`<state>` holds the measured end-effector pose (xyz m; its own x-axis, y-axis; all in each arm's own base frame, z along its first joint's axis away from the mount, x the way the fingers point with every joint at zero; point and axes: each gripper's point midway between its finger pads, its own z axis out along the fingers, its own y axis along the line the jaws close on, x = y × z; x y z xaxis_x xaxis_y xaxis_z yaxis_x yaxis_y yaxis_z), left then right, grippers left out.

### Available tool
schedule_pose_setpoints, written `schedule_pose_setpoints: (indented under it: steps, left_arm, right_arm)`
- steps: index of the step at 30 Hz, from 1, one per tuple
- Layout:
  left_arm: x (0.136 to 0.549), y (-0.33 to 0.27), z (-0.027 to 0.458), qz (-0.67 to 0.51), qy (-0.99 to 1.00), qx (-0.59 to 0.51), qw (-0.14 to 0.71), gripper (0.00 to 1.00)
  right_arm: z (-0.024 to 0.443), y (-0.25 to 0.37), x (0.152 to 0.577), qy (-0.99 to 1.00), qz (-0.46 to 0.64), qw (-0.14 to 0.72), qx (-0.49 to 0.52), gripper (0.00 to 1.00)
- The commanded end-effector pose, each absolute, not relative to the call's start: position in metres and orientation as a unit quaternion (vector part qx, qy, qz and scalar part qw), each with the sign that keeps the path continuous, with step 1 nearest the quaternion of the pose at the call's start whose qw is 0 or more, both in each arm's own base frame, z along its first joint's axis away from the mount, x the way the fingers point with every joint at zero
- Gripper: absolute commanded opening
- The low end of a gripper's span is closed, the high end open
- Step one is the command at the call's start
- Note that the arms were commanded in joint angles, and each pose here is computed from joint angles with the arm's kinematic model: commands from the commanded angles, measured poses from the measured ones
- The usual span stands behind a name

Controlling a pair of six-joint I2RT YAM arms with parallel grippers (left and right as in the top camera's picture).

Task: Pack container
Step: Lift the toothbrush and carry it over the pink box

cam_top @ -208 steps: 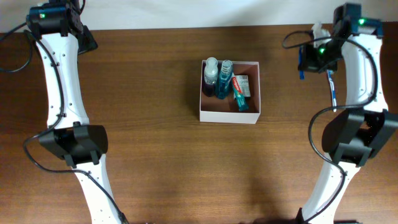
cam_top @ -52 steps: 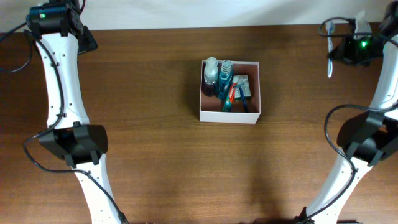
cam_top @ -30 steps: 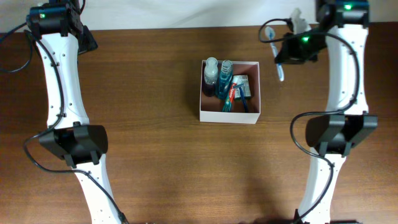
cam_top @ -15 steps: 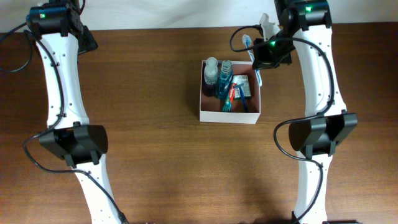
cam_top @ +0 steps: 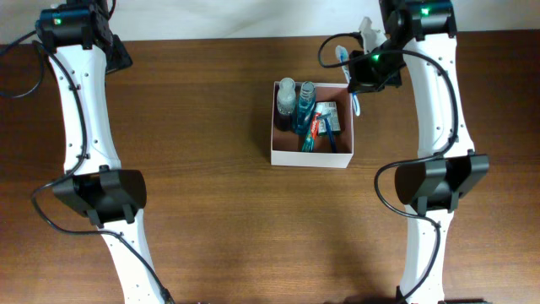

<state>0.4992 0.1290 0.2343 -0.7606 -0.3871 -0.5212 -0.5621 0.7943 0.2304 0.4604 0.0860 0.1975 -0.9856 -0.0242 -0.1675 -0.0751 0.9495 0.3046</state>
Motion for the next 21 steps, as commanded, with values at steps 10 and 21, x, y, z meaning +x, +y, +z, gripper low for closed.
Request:
schedule_pose_setpoints:
  steps: [10,21]
  left_arm:
    - [0.499,0.130,0.230,0.188,0.919,-0.264,0.226,0.99]
    - [0.499,0.130,0.230,0.188,0.919,-0.264,0.226,0.99]
  right_arm:
    - [0.243,0.062,0.440,0.987,0.097,0.126,0.028,0.04]
    - [0.179,0.042,0.414,0.995,0.015,0.013,0.096,0.04]
